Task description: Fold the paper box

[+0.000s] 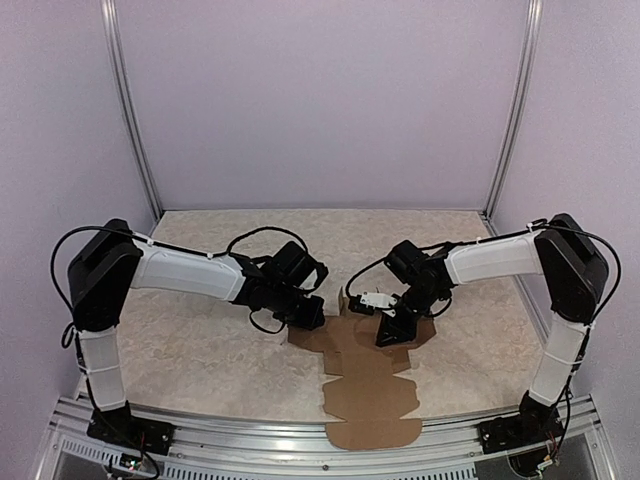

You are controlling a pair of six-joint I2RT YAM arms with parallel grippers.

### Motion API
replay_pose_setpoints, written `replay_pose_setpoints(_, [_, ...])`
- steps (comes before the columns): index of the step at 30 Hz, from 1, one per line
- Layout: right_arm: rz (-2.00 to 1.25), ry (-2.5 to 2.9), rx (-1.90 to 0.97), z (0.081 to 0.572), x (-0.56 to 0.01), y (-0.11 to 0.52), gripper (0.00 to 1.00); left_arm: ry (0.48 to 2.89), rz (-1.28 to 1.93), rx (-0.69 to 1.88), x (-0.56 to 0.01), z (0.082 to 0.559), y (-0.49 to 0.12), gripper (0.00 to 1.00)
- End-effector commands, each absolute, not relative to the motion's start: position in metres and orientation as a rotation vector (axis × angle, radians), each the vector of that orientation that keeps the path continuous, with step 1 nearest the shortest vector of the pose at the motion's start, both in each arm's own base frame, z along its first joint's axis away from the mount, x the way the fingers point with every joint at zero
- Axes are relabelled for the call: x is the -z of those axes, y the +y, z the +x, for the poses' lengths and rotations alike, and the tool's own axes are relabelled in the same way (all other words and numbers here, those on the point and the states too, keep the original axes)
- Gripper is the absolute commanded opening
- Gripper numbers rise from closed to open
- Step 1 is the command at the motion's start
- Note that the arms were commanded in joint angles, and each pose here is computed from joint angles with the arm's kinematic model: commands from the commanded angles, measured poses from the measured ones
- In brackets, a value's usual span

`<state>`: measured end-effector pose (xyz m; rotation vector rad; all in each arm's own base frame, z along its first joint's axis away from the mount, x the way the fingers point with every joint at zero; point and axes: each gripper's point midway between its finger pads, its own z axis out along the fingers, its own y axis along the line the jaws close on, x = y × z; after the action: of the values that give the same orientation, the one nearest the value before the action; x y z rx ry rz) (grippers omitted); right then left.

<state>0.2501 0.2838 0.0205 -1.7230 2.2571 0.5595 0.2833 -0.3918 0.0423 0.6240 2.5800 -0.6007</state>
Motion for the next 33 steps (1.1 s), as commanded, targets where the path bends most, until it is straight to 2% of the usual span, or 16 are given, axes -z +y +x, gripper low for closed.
replay_pose_setpoints(1, [-1.688,2.307,-0.512,0.256,-0.016,0.280,0.19,2.455,0.687,0.612,-0.079,0.299,-0.401,0.18])
replay_pose_setpoints(4, [-1.660,2.253,-0.503,0.262,-0.036,0.286,0.19,2.491,0.653,0.604,-0.083,0.280,-0.400,0.22])
replay_pose_setpoints(9, [-1.704,2.145,-0.468,0.267,-0.049,0.296,0.18,2.588,0.533,0.546,-0.075,0.229,-0.394,0.44])
replay_pose_setpoints(11, [-1.735,2.113,-0.453,0.270,-0.048,0.301,0.18,2.603,0.503,0.551,-0.075,0.211,-0.395,0.44])
replay_pose_setpoints(16, [-1.793,2.067,-0.453,0.275,-0.038,0.312,0.18,2.649,0.456,0.582,-0.064,0.186,-0.395,0.39])
replay_pose_setpoints(19, [-1.809,2.081,-0.378,0.276,-0.020,0.313,0.27,2.669,0.382,0.662,-0.054,0.178,-0.395,0.39])
replay_pose_setpoints(21, [-1.797,2.105,-0.297,0.279,-0.006,0.307,0.31,2.662,0.307,0.705,-0.052,0.179,-0.395,0.42])
replay_pose_setpoints(26, [-1.765,2.225,-0.196,0.282,0.024,0.292,0.26,2.623,0.251,0.764,-0.053,0.185,-0.403,0.48])
replay_pose_setpoints(33, [-1.758,2.314,-0.254,0.275,0.040,0.294,0.26,2.614,0.279,0.752,-0.044,0.196,-0.413,0.48])
